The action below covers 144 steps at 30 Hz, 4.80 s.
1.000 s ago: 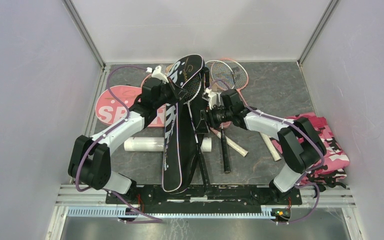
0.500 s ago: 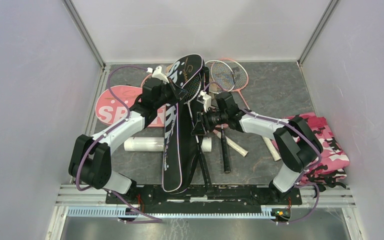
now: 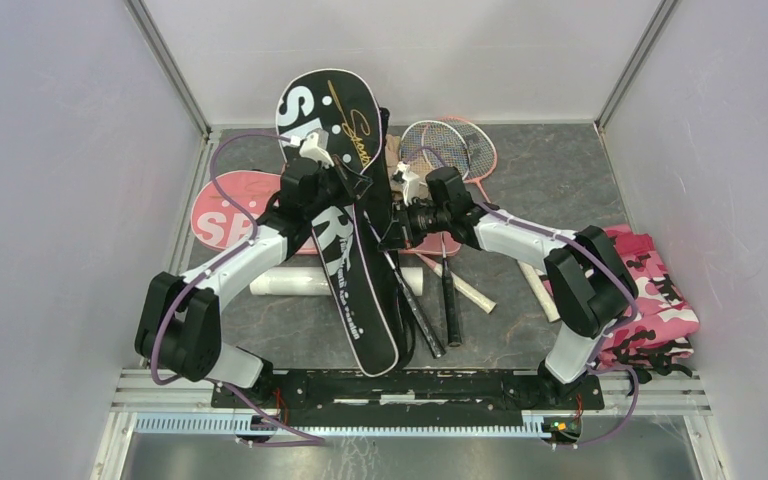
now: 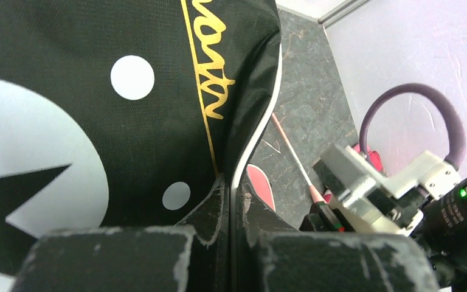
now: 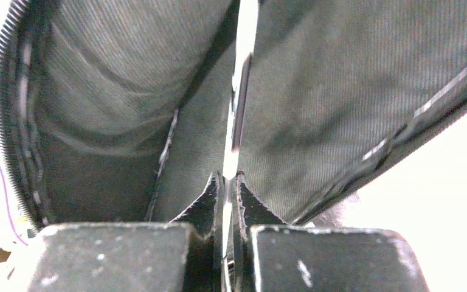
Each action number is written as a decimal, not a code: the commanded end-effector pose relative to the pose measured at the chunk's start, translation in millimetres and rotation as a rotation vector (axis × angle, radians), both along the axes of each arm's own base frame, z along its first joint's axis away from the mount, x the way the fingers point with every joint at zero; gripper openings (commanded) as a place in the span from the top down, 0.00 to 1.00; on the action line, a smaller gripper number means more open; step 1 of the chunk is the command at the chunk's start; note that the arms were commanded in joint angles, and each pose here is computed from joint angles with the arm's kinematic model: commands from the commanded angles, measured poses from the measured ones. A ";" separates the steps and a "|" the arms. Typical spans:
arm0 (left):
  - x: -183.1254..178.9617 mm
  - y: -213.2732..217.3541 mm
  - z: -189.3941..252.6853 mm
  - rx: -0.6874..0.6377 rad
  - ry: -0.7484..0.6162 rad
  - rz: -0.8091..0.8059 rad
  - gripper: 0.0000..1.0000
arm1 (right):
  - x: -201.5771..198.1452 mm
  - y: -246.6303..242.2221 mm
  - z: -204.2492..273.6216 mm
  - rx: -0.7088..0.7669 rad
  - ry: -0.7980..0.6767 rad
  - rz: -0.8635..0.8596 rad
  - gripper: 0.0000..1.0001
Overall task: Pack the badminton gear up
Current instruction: Place the racket in the racket bag.
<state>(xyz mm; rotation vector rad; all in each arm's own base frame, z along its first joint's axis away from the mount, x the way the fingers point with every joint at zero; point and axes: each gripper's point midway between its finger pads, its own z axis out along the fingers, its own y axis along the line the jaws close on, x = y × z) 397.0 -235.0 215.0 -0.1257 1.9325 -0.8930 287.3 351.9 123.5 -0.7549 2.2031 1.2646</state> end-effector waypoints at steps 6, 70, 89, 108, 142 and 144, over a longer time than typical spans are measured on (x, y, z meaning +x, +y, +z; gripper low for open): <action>-10.9 -9.5 18.7 -0.069 -0.059 -0.055 0.98 | 31.0 19.6 72.9 0.157 -0.127 -0.011 0.99; -21.7 -40.9 -4.7 -0.159 0.076 -0.068 0.98 | 71.7 41.7 35.9 0.164 0.123 -0.122 0.57; -6.6 -24.7 13.8 -0.164 0.032 -0.026 0.98 | 36.0 14.1 26.2 0.063 0.021 0.007 0.32; -5.9 -24.2 18.5 -0.200 0.053 -0.019 0.98 | 4.3 34.2 5.7 0.131 0.072 0.034 0.51; -8.3 -19.3 14.2 -0.347 0.177 0.008 0.98 | 32.9 55.1 -9.0 0.162 0.082 -0.058 0.74; -9.1 -19.9 13.6 -0.356 0.183 0.005 0.98 | 37.1 57.0 -8.2 0.162 0.073 -0.059 0.75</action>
